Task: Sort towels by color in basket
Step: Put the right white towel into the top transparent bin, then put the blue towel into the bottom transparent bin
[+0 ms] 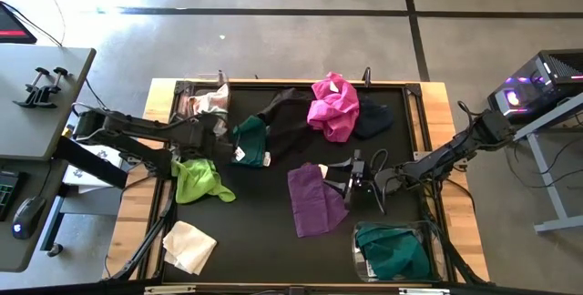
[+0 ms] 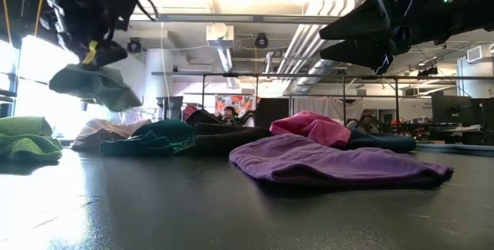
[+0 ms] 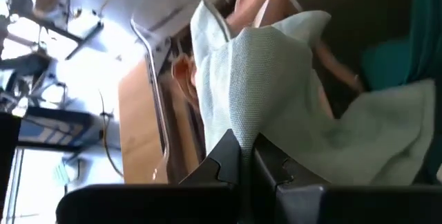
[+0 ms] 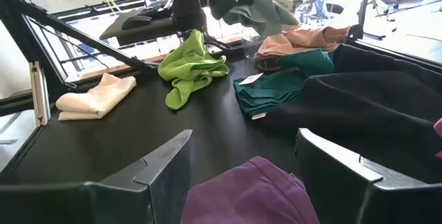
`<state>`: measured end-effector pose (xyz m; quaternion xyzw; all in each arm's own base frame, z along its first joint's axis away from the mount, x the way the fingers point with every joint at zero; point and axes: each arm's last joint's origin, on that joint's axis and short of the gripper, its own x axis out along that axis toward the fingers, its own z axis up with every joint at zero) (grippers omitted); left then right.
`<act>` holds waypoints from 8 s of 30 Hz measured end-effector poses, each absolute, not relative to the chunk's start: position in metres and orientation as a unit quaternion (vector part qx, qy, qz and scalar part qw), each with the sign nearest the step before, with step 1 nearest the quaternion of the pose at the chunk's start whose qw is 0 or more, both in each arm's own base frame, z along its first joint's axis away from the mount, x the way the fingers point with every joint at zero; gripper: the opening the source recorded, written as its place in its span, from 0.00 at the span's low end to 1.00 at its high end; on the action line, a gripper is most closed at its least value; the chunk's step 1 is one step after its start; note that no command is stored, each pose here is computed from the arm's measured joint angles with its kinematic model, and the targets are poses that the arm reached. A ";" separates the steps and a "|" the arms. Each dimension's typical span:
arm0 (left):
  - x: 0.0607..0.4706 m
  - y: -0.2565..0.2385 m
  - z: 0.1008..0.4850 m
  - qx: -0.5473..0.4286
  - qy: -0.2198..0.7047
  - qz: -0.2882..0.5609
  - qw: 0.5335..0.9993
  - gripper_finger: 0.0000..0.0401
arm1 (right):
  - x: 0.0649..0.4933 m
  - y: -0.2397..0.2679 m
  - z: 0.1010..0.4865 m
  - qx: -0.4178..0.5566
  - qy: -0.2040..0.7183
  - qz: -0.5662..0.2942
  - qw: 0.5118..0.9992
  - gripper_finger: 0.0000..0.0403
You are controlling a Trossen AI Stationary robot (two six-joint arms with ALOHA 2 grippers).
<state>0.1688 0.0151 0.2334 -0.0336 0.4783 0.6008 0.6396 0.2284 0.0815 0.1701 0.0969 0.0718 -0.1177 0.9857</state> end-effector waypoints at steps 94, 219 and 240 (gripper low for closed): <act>0.225 0.003 0.258 -0.024 0.231 0.380 0.895 0.49 | 0.230 0.076 0.169 0.112 0.073 -0.140 0.981 0.60; 0.216 0.012 0.186 -0.100 0.143 0.267 0.948 0.49 | 0.161 -0.059 0.151 0.111 0.372 -0.438 0.811 0.60; 0.221 0.011 0.178 -0.096 0.155 0.266 0.946 0.49 | 0.169 -0.071 0.117 0.137 0.452 -0.432 0.768 0.04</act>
